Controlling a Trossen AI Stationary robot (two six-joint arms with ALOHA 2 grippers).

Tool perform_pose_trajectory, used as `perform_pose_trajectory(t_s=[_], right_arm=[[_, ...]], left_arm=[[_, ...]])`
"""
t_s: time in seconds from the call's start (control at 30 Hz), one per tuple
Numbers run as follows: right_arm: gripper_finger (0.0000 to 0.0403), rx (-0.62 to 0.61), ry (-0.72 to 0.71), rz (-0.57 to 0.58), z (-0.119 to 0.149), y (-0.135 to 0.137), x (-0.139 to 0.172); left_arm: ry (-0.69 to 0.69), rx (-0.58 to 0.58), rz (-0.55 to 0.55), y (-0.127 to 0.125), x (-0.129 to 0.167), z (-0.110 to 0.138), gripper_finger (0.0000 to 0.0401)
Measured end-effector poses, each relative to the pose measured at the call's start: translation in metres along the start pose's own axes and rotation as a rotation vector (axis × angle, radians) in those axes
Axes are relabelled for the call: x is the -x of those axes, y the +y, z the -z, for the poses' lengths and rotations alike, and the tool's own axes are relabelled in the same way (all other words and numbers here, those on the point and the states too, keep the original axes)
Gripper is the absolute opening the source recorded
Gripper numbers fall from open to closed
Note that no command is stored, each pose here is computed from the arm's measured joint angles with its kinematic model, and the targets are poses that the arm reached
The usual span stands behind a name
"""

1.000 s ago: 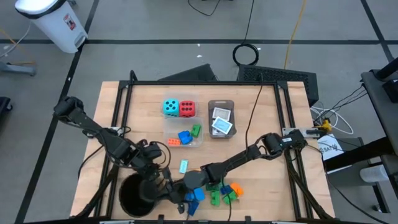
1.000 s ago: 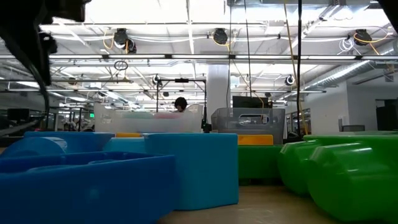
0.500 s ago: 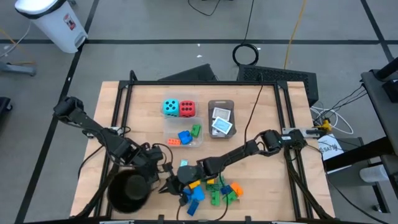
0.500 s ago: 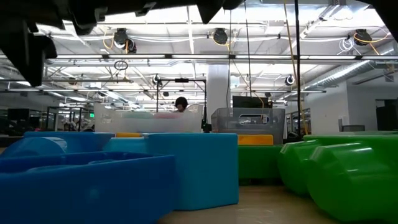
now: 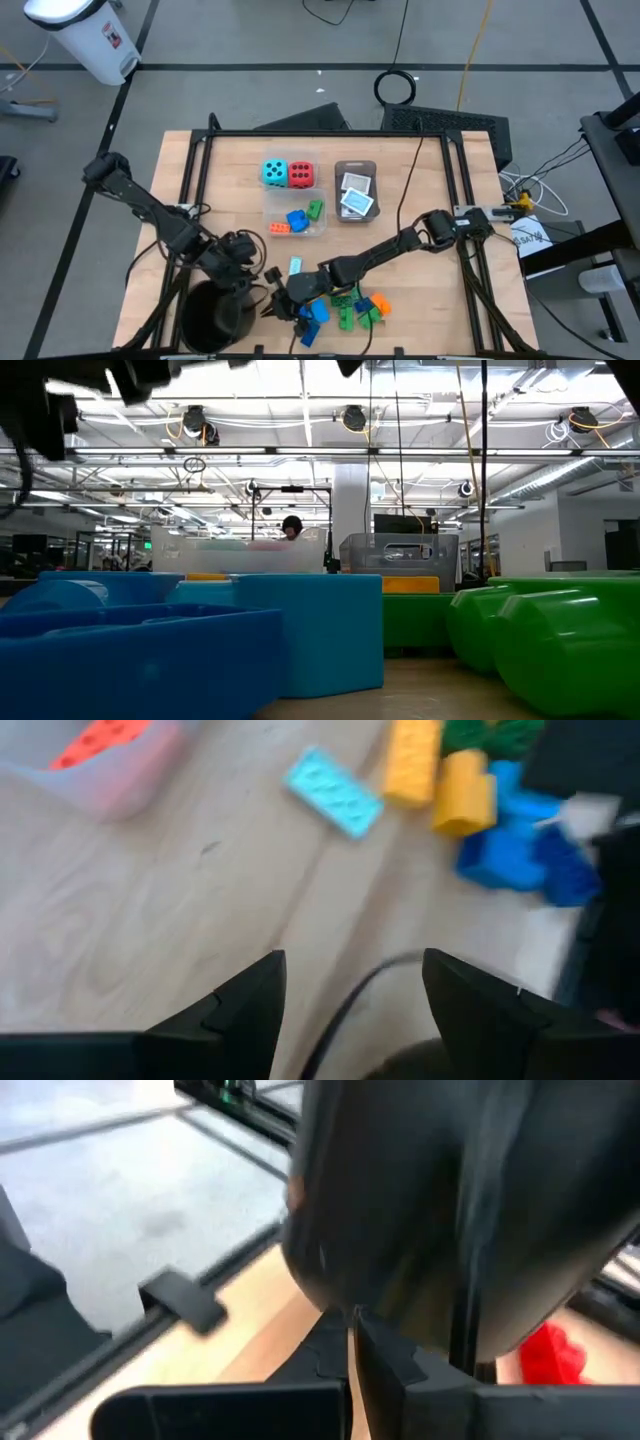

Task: Pick & Place Toys
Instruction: Adjust the black bucket on the table

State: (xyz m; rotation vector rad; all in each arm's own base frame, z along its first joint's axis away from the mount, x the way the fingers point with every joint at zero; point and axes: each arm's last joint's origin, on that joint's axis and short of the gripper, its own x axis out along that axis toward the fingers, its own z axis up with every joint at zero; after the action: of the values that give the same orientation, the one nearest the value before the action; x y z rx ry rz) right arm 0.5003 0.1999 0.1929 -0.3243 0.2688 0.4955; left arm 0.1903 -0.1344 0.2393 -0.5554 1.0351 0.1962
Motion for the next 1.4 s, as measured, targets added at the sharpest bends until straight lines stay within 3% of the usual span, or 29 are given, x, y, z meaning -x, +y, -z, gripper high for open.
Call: perform_pose_trajectory(t_s=[0.23,0.3,0.47,0.6,0.7,0.87,1.03,1.13,1.4], right_arm=[[0.0,-0.024,-0.024,0.017,-0.024,0.006,0.013],[0.0,-0.047,0.03,-0.013,-0.025,0.011,0.018],[0.0,-0.063,0.013,-0.022,-0.036,0.017,0.025],[0.0,-0.031,-0.009,-0.024,-0.024,0.018,0.025],[0.0,-0.028,0.034,-0.07,-0.008,0.02,0.023],[0.0,-0.035,0.044,-0.069,-0.009,0.018,0.024],[0.0,-0.067,0.174,-0.113,-0.012,0.022,0.039],[0.0,-0.094,0.246,-0.132,-0.025,0.024,0.057],[0.0,-0.114,0.318,-0.174,-0.028,0.041,0.095]], left_arm=[[-0.022,0.002,-0.029,-0.004,-0.011,0.001,0.0241],[-0.004,0.009,-0.051,-0.005,-0.021,0.001,0.0241],[0.002,0.012,-0.082,-0.009,-0.046,-0.002,0.0241],[-0.026,-0.064,-0.047,-0.015,-0.061,-0.007,0.0241],[0.005,-0.053,-0.05,-0.013,-0.071,-0.011,0.0241],[0.029,-0.077,-0.019,-0.01,-0.072,-0.018,0.0241],[-0.164,-0.149,-0.035,-0.016,-0.07,-0.027,0.0235],[-0.189,-0.152,-0.041,-0.017,-0.07,-0.028,0.0201],[-0.155,-0.105,-0.03,-0.016,-0.07,-0.026,0.005]])
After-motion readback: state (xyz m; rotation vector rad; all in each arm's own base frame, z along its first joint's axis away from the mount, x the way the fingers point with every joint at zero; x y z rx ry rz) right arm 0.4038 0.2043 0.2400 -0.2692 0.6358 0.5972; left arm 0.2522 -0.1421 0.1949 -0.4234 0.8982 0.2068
